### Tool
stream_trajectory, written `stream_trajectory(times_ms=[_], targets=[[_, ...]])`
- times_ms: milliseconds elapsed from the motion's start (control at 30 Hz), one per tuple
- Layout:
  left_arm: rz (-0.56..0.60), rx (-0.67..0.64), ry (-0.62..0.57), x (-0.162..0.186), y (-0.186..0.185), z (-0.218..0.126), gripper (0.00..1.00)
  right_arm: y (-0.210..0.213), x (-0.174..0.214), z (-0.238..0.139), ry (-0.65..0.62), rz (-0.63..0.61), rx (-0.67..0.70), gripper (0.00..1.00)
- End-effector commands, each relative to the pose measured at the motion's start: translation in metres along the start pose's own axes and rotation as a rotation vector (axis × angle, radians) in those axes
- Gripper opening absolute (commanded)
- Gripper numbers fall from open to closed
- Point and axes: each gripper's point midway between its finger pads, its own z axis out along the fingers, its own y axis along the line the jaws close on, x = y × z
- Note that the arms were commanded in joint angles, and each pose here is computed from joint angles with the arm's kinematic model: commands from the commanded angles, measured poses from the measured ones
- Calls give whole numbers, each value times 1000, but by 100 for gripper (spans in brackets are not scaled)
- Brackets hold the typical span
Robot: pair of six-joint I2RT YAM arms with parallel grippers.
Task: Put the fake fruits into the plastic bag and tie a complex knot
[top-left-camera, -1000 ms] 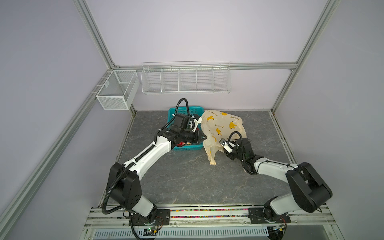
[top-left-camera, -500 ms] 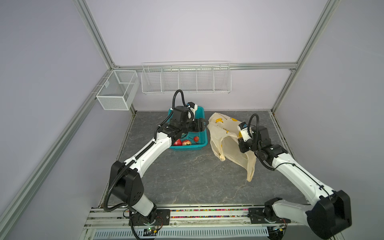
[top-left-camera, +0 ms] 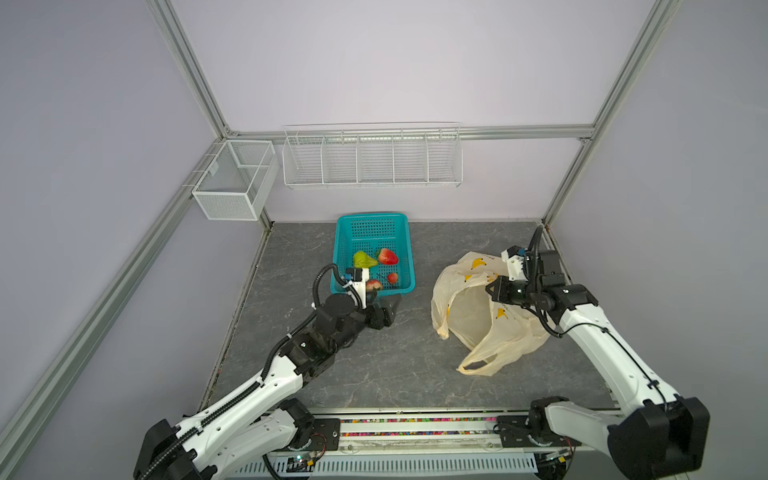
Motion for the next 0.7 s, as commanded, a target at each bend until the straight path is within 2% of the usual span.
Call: stream_trajectory(times_ms=[0, 100, 200, 533, 667], targets=[[-24, 79, -51, 16, -10, -3, 81, 19, -18, -1, -58, 117, -117, 7], [19, 125, -10, 45, -18, 2, 81, 20, -25, -1, -84, 154, -140, 7], [127, 127, 14, 66, -22, 13, 83, 25, -24, 2, -62, 154, -169, 7], [419, -3, -42, 36, -32, 72, 86, 35, -4, 3, 58, 65, -225, 8], [439, 52, -54, 26, -53, 89, 86, 36, -1, 5, 71, 61, -238, 8]])
